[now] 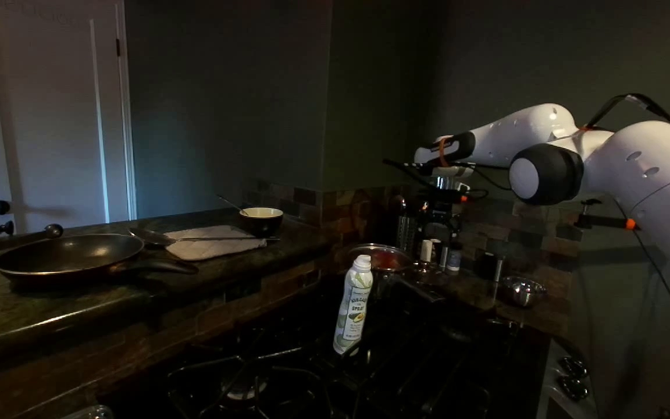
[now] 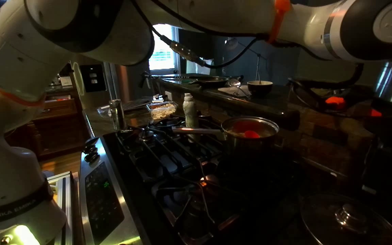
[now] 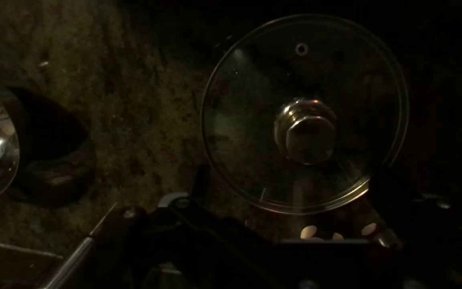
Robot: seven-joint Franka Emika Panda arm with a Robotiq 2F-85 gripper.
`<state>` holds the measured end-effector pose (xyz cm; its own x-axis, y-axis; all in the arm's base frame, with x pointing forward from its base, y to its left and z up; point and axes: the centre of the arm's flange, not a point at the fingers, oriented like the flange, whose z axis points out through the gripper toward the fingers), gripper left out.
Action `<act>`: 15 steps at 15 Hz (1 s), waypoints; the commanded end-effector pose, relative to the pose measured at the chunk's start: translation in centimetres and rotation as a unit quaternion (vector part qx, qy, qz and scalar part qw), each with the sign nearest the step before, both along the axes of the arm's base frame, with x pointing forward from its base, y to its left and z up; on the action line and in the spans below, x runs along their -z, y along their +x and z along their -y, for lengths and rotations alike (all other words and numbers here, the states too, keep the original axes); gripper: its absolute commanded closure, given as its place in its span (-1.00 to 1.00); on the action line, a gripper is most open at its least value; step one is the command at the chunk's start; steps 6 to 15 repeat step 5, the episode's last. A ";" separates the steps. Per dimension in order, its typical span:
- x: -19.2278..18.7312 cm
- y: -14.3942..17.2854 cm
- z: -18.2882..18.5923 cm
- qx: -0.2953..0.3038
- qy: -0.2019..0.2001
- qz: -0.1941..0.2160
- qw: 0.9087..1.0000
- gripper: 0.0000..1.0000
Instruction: Take the lid off the pot and place it on the counter top to the right
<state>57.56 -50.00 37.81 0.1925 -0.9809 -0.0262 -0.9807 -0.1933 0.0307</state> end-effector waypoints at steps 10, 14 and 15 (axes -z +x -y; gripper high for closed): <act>-1.5 -0.3 -2.7 -0.130 -0.009 -0.004 0.991 -1.00; -1.5 -0.3 -2.7 -0.130 -0.009 -0.004 0.991 -1.00; -1.5 -0.3 -2.7 -0.130 -0.009 -0.004 0.991 -1.00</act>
